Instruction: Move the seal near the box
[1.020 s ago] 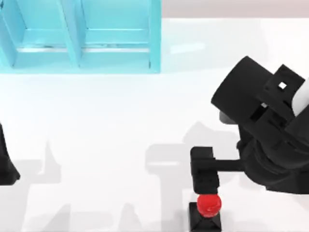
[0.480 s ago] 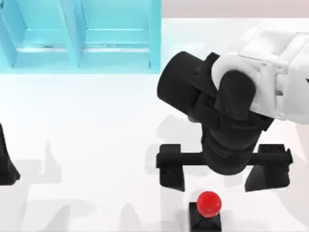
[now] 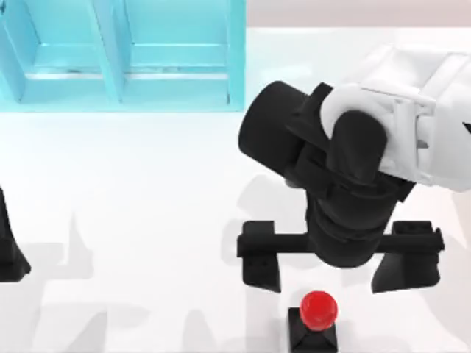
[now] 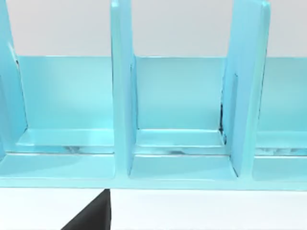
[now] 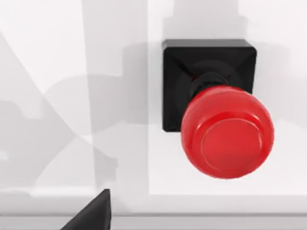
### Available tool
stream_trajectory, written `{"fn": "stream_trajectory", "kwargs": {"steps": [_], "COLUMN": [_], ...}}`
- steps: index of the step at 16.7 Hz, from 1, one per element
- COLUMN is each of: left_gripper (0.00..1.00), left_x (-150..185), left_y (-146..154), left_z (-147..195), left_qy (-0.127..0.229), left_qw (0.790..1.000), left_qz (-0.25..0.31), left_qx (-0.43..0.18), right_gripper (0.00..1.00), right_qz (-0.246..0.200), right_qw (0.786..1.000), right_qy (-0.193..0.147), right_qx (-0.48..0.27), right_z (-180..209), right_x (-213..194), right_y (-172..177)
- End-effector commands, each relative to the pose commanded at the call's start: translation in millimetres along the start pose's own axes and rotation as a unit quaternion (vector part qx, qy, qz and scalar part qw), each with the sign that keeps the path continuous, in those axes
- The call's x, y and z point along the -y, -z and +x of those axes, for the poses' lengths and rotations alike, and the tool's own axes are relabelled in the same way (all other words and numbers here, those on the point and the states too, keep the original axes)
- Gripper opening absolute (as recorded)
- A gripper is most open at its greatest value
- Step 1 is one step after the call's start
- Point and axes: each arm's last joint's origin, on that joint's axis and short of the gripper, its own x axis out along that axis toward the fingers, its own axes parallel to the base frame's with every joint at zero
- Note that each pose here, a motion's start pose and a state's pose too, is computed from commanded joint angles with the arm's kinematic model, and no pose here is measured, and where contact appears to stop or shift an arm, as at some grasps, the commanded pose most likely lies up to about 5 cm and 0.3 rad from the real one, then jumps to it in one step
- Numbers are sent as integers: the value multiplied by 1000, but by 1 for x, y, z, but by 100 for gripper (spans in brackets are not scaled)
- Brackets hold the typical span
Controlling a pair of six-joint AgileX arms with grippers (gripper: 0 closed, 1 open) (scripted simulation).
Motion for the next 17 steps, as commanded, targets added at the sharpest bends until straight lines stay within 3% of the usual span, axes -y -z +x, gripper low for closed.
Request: {"fn": "stream_trajectory", "kwargs": {"steps": [10,15,17], "left_gripper": [100,100,100], "left_x": [0,0,0], "left_y": [0,0,0], "left_z": [0,0,0], "left_qy": [0,0,0], "left_qw": [1000,1000,1000], "left_qz": [0,0,0], "left_qx": [0,0,0], "right_gripper": [100,100,85], "right_qz": [0,0,0], "right_qw": [1000,1000,1000], "right_qy": [-1,0,0], "right_qx": [1,0,0], "right_z": [90,96,96], "right_x": [-1,0,0], "right_y": [0,1,1]}}
